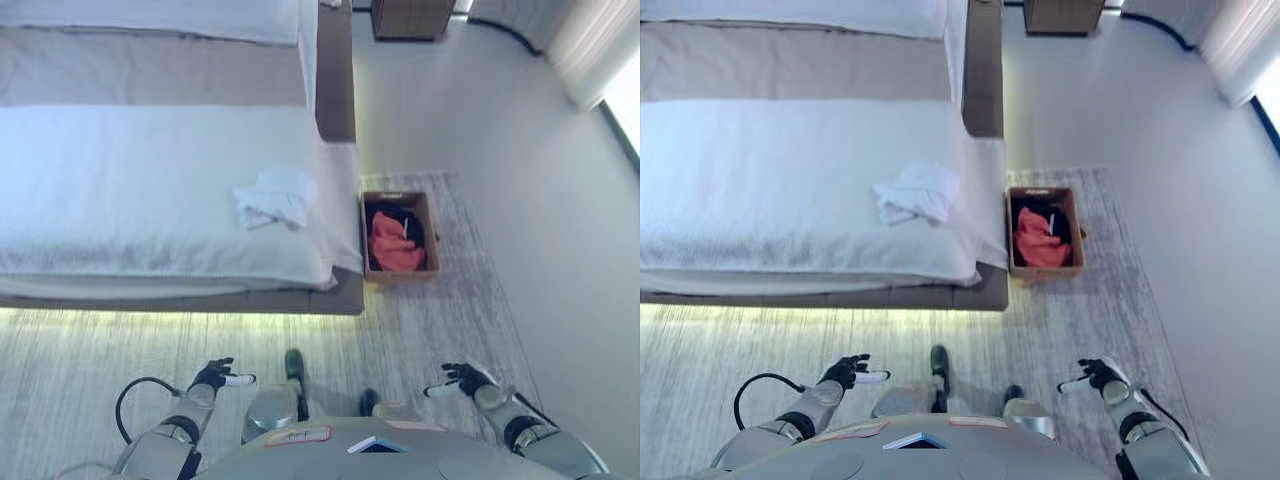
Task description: Put the clothes on the bed into the basket.
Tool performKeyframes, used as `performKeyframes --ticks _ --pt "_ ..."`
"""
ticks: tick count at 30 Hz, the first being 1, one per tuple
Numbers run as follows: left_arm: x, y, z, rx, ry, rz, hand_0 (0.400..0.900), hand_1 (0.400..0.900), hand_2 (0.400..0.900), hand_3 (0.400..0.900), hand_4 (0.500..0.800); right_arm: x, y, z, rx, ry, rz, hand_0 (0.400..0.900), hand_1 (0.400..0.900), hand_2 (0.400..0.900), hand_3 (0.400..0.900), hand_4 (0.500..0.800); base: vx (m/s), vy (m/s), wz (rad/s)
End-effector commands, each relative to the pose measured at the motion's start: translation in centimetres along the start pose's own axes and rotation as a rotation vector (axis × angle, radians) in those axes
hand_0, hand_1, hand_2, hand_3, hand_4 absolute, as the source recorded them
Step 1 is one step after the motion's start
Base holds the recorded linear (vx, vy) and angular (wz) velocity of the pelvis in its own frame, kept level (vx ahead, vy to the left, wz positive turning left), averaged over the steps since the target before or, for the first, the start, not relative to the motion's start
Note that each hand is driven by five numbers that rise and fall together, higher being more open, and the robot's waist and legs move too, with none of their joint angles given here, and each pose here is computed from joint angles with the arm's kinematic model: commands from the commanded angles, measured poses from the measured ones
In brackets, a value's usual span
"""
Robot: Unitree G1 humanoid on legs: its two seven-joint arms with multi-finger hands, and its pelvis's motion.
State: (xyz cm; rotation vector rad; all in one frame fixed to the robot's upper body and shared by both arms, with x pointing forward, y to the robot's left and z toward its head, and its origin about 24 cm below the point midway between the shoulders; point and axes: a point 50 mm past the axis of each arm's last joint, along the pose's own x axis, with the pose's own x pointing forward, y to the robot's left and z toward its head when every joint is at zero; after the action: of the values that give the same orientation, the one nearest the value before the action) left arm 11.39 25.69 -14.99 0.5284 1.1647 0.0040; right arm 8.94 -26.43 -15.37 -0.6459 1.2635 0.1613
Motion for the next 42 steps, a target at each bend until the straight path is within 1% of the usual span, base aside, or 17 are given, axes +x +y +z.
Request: performKeyframes --ticks 1,4,7,9,14,19,23,26,29,31,33,34,36,38,39,40,42 --pt "0.3 3.1 2.5 0.021 -0.082 0.085 0.900 0.900 0.900 0.900 0.800 0.1 -2.5 2.9 -0.045 -0.095 -0.074 0.900 0.900 0.900 0.900 0.800 0.250 0.319 0.09" --pt "0.3 3.3 3.3 0.028 -0.097 0.091 0.900 0.900 0.900 0.900 0.800 0.1 -2.4 5.1 -0.083 -0.167 -0.082 0.900 0.900 0.900 0.900 0.800 0.200 0.331 0.09" --pt "0.3 4.2 3.0 0.030 -0.079 0.117 0.900 0.900 0.900 0.900 0.800 -0.1 -2.2 7.1 -0.092 -0.239 -0.092 0.900 0.900 0.900 0.900 0.800 0.233 0.272 0.01" --pt "0.3 4.5 2.9 0.040 -0.070 0.127 0.900 0.900 0.900 0.900 0.800 -0.2 -2.3 7.6 -0.097 -0.257 -0.098 0.900 0.900 0.900 0.900 0.800 0.236 0.108 0.02" --pt "0.3 4.5 2.6 0.054 -0.062 0.135 0.900 0.900 0.900 0.900 0.800 -0.3 -2.8 8.0 -0.069 -0.281 -0.126 0.900 0.900 0.900 0.900 0.800 0.132 -0.030 0.07" --pt "0.3 4.4 3.6 0.052 -0.109 0.137 0.900 0.900 0.900 0.900 0.800 -1.0 -4.1 9.9 -0.025 -0.372 -0.188 0.900 0.900 0.900 0.900 0.800 0.119 -0.113 0.28" --pt "0.3 3.6 4.4 0.063 -0.154 0.126 0.900 0.900 0.900 0.900 0.800 -2.3 -6.2 11.1 -0.006 -0.481 -0.294 0.900 0.900 0.900 0.900 0.800 0.169 -0.187 0.65" --pt "0.3 2.7 3.9 0.066 -0.140 0.105 0.900 0.900 0.900 0.900 0.800 -4.0 -9.2 13.0 -0.027 -0.586 -0.411 0.900 0.900 0.900 0.900 0.800 0.236 -0.281 0.48" --pt "0.2 1.7 2.7 0.061 -0.119 0.080 0.900 0.900 0.900 0.900 0.800 -6.0 -10.8 14.9 -0.082 -0.701 -0.482 0.900 0.900 0.900 0.900 0.800 0.228 -0.320 0.21" --pt "0.1 1.8 2.0 0.033 -0.102 0.096 0.900 0.900 0.900 0.900 0.800 -7.0 -11.6 15.7 -0.115 -0.754 -0.523 0.900 0.900 0.900 0.900 0.800 0.192 -0.366 0.18" --pt "0.1 2.4 2.4 0.006 -0.119 0.130 0.900 0.900 0.900 0.900 0.800 -8.1 -12.6 16.3 -0.129 -0.801 -0.571 0.900 0.900 0.900 0.900 0.800 0.032 -0.244 0.28" --pt "0.1 2.4 2.4 0.006 -0.119 0.130 0.900 0.900 0.900 0.900 0.800 -8.1 -12.6 16.3 -0.129 -0.801 -0.571 0.900 0.900 0.900 0.900 0.800 -0.060 -0.190 0.36" --pt "0.0 3.9 4.9 -0.059 -0.203 0.189 0.900 0.900 0.900 0.900 0.800 -9.5 -14.3 17.3 -0.140 -0.851 -0.655 0.900 0.900 0.900 0.900 0.800 -0.096 -0.229 0.45" --pt "-0.1 3.5 5.5 -0.047 -0.241 0.163 0.900 0.900 0.900 0.900 0.800 -10.1 -15.7 17.6 -0.183 -0.846 -0.712 0.900 0.900 0.900 0.900 0.800 0.019 -0.099 0.33" --pt "-0.1 3.5 5.5 -0.048 -0.241 0.164 0.900 0.900 0.900 0.900 0.800 -10.1 -15.7 17.6 -0.183 -0.846 -0.712 0.900 0.900 0.900 0.900 0.800 0.117 0.043 0.20" --pt "-0.1 3.0 4.8 -0.046 -0.223 0.153 0.900 0.900 0.900 0.900 0.800 -11.0 -16.5 18.1 -0.200 -0.872 -0.752 0.900 0.900 0.900 0.900 0.800 0.101 0.083 0.18" --pt "0.0 2.2 4.3 -0.019 -0.199 0.124 0.900 0.900 0.900 0.900 0.800 -11.4 -16.9 18.5 -0.242 -0.874 -0.770 0.900 0.900 0.900 0.900 0.800 0.104 0.088 0.05"
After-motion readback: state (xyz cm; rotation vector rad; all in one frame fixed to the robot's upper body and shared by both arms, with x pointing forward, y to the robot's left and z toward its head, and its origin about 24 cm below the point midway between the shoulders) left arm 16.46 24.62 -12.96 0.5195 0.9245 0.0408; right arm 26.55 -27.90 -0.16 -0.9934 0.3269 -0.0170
